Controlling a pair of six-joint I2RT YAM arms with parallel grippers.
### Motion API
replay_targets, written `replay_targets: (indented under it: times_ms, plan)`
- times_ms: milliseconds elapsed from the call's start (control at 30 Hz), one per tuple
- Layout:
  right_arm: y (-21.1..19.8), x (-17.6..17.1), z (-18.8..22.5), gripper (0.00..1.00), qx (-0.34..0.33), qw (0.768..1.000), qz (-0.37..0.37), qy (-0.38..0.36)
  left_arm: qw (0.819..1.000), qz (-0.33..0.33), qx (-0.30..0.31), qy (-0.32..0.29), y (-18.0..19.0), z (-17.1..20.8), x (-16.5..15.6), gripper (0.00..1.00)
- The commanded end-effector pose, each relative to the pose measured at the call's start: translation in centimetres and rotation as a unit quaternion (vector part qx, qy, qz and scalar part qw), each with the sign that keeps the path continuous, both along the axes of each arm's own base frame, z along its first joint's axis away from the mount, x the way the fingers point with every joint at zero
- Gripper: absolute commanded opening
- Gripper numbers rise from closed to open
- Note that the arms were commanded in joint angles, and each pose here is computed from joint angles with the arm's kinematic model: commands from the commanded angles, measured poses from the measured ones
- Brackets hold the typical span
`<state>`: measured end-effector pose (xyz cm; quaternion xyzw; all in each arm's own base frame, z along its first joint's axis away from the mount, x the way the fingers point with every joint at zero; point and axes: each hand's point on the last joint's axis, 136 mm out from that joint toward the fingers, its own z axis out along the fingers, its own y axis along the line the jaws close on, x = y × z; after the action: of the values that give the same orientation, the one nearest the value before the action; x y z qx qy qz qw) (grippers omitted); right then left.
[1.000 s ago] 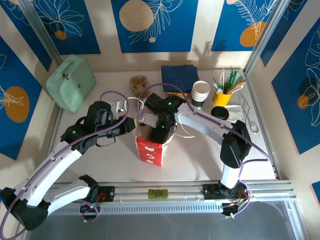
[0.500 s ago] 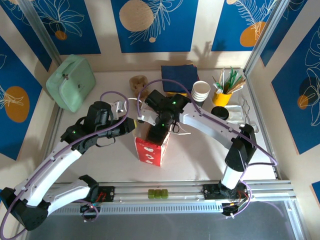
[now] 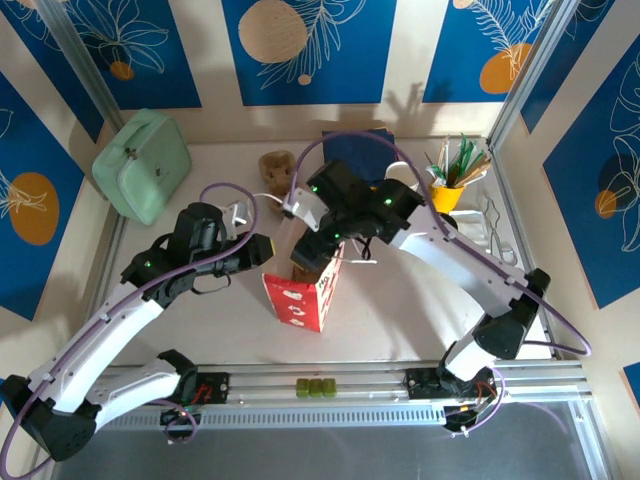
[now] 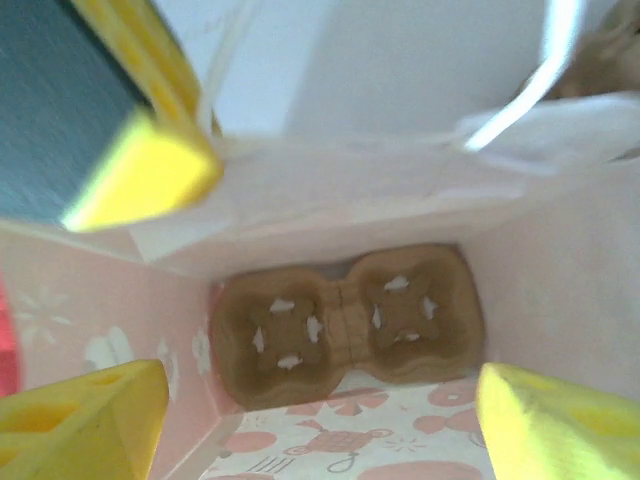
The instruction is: Pack the takeout coffee
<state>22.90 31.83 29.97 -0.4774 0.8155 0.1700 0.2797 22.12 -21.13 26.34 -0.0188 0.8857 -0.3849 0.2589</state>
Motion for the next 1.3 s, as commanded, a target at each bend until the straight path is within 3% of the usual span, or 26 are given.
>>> replay_targets:
  times_ms: [0,133,333,633,1033,1267]
  plan:
    - [-2.3,0.7,5.1,0.83,0.069,0.991,-0.116,0.006,1.0,-0.002,-0.002,-0.02,0.2,1.9,-0.2,0.36]
    - [-4.7,1.1,6.5,0.81,0.11,0.966,-0.23,0.04,0.999,-0.002,0.006,-0.037,0.6,3.3,-0.2,0.47]
    - [-8.2,0.4,5.4,0.82,0.137,0.898,-0.397,0.133,0.996,0.015,0.036,-0.081,2.5,5.3,-0.4,0.56]
    - [-9.5,0.7,0.4,0.71,0.087,0.848,-0.48,0.21,0.994,0.023,0.055,-0.091,3.5,4.9,-0.7,0.59]
    - [-8.0,2.4,-3.6,0.67,0.052,0.83,-0.491,0.259,0.994,0.038,0.069,-0.082,4.2,3.9,-0.7,0.63]
    - [-8.0,2.6,-5.4,0.54,0.025,0.824,-0.5,0.266,0.994,0.047,0.069,-0.073,4.3,3.4,-0.6,0.63]
